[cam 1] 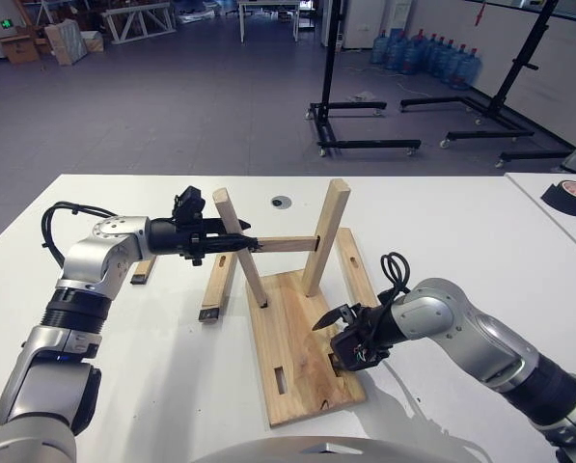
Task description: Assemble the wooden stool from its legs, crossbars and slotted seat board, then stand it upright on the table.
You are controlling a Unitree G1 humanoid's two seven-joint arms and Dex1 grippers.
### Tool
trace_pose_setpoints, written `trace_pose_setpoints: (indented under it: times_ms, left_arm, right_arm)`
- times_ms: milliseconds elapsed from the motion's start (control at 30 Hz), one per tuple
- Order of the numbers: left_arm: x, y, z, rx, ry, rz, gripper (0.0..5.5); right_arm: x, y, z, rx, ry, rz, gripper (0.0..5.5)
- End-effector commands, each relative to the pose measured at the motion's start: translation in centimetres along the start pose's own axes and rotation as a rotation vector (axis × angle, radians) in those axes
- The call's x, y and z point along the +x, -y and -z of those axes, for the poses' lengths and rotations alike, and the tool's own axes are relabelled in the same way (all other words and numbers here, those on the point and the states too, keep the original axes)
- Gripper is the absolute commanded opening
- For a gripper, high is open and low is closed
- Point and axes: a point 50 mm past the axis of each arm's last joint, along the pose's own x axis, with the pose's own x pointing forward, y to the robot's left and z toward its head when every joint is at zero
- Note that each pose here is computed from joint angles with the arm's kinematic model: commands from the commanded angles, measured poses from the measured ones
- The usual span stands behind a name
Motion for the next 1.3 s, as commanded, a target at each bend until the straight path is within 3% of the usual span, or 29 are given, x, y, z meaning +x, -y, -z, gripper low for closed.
trace_pose_setpoints:
  times_ms: [33,133,233,533,633,767,900,1033,1167,1300]
  left_arm:
    - [0.8,1.1,8.6,-0.199,-0.303,-0.116,2.02]
    - [1.0,1.5,9.3,-0.199,-0.325,-0.103,2.02]
    - [0.9,1.7,9.5,-0.198,-0.332,-0.098,2.02]
    - [0.7,1.5,9.6,-0.19,-0.334,-0.113,2.02]
    - [0.7,1.6,9.6,-0.19,-0.336,-0.105,2.02]
    - [0.9,1.7,9.6,-0.189,-0.337,-0.091,2.02]
    - [1.1,1.7,9.1,-0.176,-0.336,-0.083,2.02]
    - [1.8,1.7,8.5,-0.157,-0.324,-0.052,2.02]
    - [1.9,1.8,8.4,-0.15,-0.318,-0.045,2.02]
    - [2.3,1.7,8.4,-0.145,-0.314,-0.053,2.02]
  right_arm:
    - [3.4,-3.8,1.7,0.146,-0.041,-0.157,3.4]
    - [2.3,-2.0,1.7,0.188,0.001,-0.058,3.4]
    - [-0.3,2.2,0.2,0.255,0.168,0.202,3.4]
    - [-5.0,9.0,-4.8,0.089,0.499,0.781,3.4]
    - [-6.9,11.7,-4.6,0.018,0.405,1.075,3.4]
    - [-5.4,12.8,-3.1,0.028,0.231,1.178,3.4]
    - [0.6,11.0,-0.3,0.07,0.049,0.912,3.4]
    - [6.1,4.5,3.2,0.142,-0.094,0.422,3.4]
    - [6.8,2.6,3.7,0.103,-0.145,0.251,3.4]
    - [6.2,3.8,3.0,0.083,-0.104,0.343,3.4]
